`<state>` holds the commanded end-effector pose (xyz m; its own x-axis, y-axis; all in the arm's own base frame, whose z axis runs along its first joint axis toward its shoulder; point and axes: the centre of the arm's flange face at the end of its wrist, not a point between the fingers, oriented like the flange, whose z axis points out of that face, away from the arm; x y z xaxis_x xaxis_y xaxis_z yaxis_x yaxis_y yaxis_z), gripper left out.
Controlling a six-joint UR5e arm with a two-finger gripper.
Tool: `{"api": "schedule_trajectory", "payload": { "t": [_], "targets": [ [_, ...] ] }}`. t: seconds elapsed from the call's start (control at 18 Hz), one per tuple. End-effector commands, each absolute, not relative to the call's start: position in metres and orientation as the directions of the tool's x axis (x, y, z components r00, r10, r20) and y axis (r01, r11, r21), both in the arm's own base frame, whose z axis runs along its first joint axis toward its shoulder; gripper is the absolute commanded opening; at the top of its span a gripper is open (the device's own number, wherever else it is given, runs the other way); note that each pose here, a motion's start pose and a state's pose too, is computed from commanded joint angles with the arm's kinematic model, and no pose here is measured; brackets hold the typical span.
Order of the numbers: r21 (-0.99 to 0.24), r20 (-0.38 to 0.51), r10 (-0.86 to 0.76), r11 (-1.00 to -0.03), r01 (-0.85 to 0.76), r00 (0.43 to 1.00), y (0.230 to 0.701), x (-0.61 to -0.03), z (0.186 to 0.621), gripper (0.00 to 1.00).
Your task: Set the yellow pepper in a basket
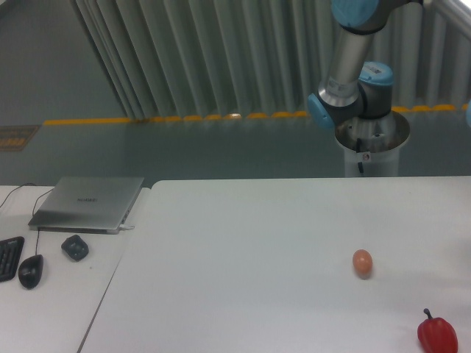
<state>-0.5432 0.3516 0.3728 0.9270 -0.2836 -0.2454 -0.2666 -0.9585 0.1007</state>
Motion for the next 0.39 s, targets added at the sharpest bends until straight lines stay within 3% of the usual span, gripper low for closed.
{"api": "schedule_trajectory", "payload": {
  "t": [0.17,0.39],
  "targets": [
    [0.138,-0.133,-0.351,-0.933,-0.333,0.927,0.343,-0.531,0.371,1.00],
    [0.143,-0.090,-0.359,-0.928,-0.344,0.929,0.339,-0.518,0.376,1.00]
  ]
}}
